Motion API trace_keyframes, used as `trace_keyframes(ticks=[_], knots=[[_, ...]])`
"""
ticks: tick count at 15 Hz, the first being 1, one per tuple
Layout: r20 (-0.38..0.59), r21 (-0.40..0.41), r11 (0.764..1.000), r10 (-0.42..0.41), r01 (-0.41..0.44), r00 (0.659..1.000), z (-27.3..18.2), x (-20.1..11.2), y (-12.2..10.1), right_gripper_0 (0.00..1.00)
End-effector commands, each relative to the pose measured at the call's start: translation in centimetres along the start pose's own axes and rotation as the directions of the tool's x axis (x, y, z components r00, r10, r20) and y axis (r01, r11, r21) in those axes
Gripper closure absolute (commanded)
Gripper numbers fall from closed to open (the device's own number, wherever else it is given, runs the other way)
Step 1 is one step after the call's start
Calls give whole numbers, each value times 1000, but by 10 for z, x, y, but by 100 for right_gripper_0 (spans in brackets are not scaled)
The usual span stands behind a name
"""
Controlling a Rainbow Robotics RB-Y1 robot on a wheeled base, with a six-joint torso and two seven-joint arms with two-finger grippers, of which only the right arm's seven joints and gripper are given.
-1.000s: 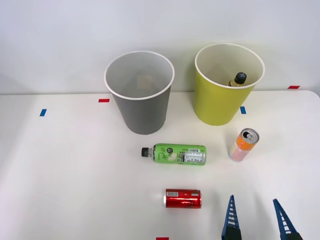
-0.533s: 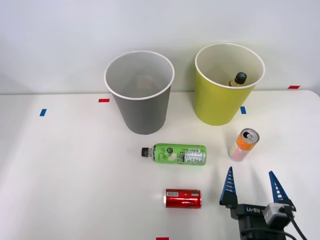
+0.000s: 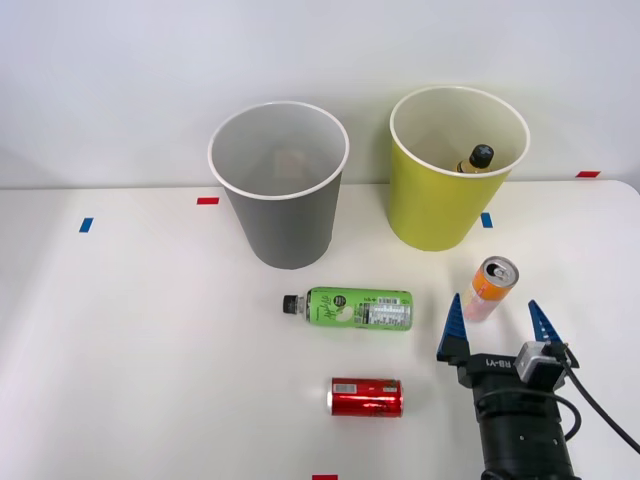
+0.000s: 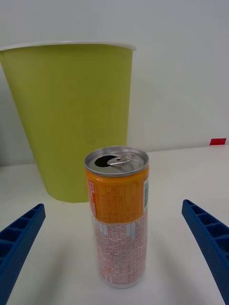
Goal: Put cans in the gray bin, plastic bottles in the light green bin
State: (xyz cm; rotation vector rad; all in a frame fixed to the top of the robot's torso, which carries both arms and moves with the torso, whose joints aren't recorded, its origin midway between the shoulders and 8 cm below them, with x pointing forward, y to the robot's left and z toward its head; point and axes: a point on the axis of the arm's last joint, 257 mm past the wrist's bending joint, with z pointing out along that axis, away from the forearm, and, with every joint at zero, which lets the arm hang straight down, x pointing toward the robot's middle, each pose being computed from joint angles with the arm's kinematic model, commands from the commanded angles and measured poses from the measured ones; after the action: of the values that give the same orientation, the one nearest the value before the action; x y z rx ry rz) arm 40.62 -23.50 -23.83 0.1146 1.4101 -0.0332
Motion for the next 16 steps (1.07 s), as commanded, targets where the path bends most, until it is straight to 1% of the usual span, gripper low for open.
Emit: trace_keyframes(ticks=[1,4,8,16], knots=[[-17,-11,1000,-3,3,1000,12,1,3,0],[-25,-14,1000,-6,6,1000,25,-1,2,0],[-64,-17,1000,-15,14,998,45,2,-2,0],[-75,-21,1000,-17,16,997,55,1,-2,0]])
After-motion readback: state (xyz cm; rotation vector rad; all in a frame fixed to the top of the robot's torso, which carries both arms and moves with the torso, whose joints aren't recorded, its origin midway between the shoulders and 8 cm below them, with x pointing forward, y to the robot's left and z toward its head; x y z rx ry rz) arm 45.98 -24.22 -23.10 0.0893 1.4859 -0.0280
